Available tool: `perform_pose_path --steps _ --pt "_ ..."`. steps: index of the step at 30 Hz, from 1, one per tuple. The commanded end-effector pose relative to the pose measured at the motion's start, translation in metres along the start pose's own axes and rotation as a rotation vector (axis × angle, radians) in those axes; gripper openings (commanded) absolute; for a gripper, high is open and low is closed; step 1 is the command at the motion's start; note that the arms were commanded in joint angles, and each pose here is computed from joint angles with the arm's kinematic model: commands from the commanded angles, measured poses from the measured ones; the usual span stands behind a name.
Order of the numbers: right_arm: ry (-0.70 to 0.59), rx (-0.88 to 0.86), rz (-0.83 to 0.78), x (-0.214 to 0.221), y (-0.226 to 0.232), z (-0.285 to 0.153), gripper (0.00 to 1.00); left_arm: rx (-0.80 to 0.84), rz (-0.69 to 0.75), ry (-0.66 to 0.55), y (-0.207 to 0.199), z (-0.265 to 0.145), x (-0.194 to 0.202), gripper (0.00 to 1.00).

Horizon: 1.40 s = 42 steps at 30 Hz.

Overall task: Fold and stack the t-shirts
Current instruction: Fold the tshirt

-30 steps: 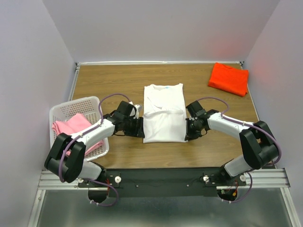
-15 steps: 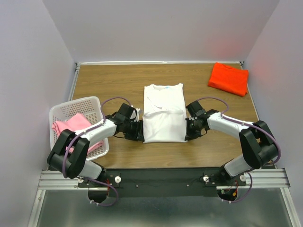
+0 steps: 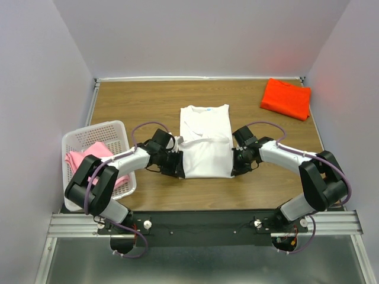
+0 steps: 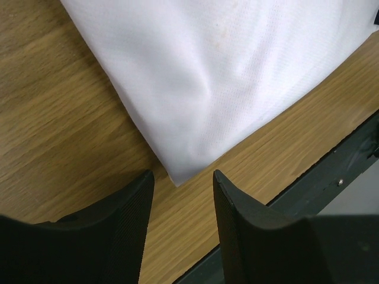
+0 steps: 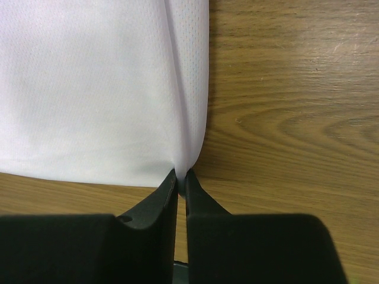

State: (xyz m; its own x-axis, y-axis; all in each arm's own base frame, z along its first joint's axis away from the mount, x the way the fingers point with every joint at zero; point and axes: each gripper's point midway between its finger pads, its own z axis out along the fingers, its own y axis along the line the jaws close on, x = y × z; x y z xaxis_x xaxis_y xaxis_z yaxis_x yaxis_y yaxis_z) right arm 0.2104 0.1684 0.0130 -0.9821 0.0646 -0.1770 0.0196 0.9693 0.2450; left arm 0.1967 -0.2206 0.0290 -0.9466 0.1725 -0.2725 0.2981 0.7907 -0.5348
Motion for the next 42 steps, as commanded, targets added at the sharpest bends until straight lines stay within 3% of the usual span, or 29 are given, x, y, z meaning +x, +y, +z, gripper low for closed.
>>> perform_pose_path --steps 1,9,18,30,42 --pt "0.048 0.053 -0.003 0.014 -0.014 0.008 0.14 -0.038 -0.007 0.042 0.010 0.008 0.011 0.52" --pt "0.039 0.056 -0.007 0.011 -0.014 0.007 0.13 -0.057 -0.021 0.087 0.014 0.014 0.024 0.30" --pt "0.033 0.060 -0.003 0.010 -0.013 0.000 0.01 -0.058 -0.020 0.109 0.013 0.016 0.030 0.00" --pt "0.017 0.115 0.012 0.011 -0.023 -0.013 0.00 -0.148 0.004 0.029 0.017 -0.013 0.019 0.00" --pt "0.042 0.147 -0.003 0.021 -0.029 -0.044 0.00 -0.075 -0.034 -0.040 -0.009 -0.037 0.014 0.00"
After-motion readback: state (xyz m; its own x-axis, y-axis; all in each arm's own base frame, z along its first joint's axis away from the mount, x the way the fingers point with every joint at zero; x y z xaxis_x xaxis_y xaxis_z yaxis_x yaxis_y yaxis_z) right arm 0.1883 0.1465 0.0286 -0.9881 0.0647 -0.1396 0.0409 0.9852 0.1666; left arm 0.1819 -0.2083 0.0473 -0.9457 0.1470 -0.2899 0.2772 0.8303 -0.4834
